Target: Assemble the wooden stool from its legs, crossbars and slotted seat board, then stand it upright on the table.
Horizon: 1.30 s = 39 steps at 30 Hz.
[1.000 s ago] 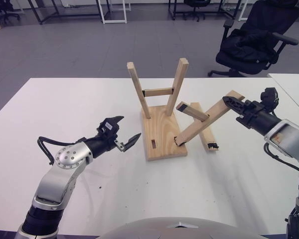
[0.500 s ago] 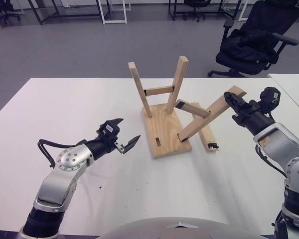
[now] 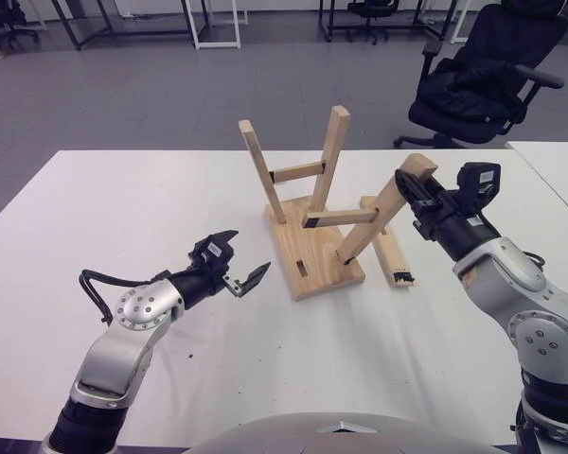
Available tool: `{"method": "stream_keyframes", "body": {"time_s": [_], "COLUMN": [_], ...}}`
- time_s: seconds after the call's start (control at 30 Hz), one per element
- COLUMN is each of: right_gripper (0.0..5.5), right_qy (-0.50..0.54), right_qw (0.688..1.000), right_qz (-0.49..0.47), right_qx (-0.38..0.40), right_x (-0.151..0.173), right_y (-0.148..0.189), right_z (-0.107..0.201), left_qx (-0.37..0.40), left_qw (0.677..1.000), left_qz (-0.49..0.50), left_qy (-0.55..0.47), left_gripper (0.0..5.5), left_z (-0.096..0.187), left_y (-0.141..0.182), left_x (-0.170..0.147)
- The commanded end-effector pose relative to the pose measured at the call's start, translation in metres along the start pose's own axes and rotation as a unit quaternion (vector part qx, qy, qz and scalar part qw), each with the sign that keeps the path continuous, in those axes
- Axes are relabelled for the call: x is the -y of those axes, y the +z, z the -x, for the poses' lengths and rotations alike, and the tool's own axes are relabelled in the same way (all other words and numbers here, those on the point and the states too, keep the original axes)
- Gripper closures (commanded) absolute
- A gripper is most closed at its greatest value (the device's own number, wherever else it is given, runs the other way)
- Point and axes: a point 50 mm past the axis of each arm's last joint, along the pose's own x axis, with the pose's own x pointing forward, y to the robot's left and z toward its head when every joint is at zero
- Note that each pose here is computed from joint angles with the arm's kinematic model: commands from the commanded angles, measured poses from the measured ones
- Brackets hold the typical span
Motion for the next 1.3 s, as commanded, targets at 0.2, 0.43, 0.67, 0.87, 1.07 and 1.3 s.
{"method": "stream_keyframes", "body": {"time_s": [0.2,0.43,0.67,0.87,1.07,1.3], "right_gripper": [4.45,4.45,4.45,3.67,2.59,2.01], "right_qy": [-0.008,-0.030,0.001,0.035,0.077,0.055], "right_qw": [0.982,0.981,0.999,0.999,0.989,0.962], "right_qz": [0.066,0.027,-0.006,0.024,0.029,-0.138], "right_qx": [-0.176,-0.191,-0.047,0.017,0.126,0.228], "right_x": [-0.003,0.008,0.004,-0.005,-0.002,0.050], "right_y": [-0.062,-0.070,-0.024,-0.007,0.045,0.088], "right_z": [-0.001,0.000,-0.017,-0.021,-0.021,-0.009], "left_qx": [-0.007,-0.003,-0.001,-0.001,0.001,0.028], "left_qw": [1.000,1.000,1.000,1.000,1.000,0.997], "left_qz": [-0.018,-0.017,-0.018,-0.022,-0.024,-0.024], "left_qy": [-0.008,-0.010,-0.007,-0.002,0.005,0.061], "left_gripper": [0.69,0.69,0.69,0.69,0.69,0.69], "left_z": [-0.007,-0.011,-0.011,-0.011,-0.013,-0.013], "left_y": [-0.001,-0.004,-0.006,-0.005,-0.006,0.000], "left_x": [-0.001,0.000,-0.001,-0.006,-0.009,-0.022]}}
